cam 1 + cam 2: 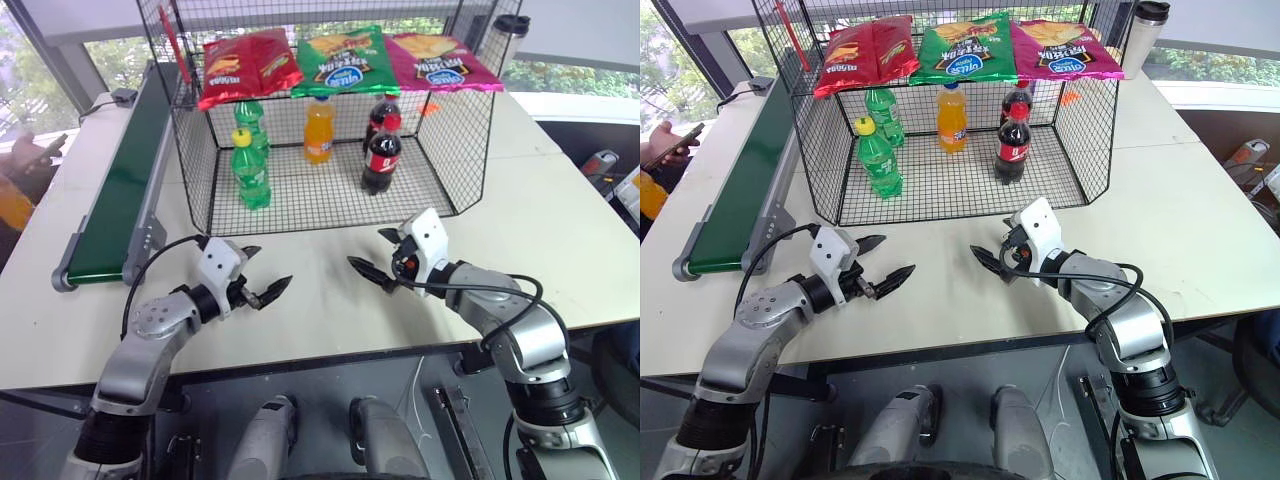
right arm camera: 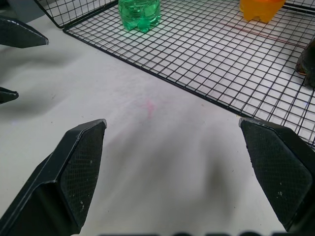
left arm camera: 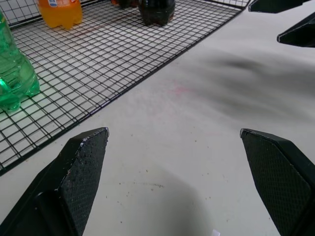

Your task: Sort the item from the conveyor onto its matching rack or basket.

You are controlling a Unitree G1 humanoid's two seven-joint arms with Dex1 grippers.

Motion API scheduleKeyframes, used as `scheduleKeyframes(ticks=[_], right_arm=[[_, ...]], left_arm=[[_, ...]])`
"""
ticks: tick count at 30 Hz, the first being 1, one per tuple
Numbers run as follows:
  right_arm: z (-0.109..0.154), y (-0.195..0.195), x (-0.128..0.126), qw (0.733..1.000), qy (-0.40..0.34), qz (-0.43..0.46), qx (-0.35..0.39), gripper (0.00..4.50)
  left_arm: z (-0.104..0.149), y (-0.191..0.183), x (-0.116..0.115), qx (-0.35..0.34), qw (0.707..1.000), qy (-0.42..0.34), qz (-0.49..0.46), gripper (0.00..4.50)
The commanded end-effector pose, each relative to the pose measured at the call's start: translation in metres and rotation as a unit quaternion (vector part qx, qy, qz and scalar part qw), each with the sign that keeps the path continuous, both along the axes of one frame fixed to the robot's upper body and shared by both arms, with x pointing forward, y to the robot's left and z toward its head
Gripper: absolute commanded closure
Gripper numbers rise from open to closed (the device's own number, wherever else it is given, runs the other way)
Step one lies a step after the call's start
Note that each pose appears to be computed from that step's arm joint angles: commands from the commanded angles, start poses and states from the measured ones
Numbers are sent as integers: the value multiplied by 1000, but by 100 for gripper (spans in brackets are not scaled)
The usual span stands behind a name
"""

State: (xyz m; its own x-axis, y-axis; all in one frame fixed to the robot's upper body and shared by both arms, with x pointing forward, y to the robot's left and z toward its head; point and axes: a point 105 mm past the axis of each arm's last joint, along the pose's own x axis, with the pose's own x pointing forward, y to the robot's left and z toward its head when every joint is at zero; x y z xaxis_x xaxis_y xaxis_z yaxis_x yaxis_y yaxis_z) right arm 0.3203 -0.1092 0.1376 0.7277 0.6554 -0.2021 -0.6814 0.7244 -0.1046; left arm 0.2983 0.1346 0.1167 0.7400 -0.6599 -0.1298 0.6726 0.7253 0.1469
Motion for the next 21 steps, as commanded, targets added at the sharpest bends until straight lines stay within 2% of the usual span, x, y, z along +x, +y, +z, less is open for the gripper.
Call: scheduleKeyframes(ticks=[1,21], right_arm=[[14,4,-3,1000,-28,12,5,2],[16,2,-3,999,-30,19,1,2]], left_arm=[[16,-5,-3,-11,999,-37,-7,0],[15,-3,-1,14,998,-58,6,0]])
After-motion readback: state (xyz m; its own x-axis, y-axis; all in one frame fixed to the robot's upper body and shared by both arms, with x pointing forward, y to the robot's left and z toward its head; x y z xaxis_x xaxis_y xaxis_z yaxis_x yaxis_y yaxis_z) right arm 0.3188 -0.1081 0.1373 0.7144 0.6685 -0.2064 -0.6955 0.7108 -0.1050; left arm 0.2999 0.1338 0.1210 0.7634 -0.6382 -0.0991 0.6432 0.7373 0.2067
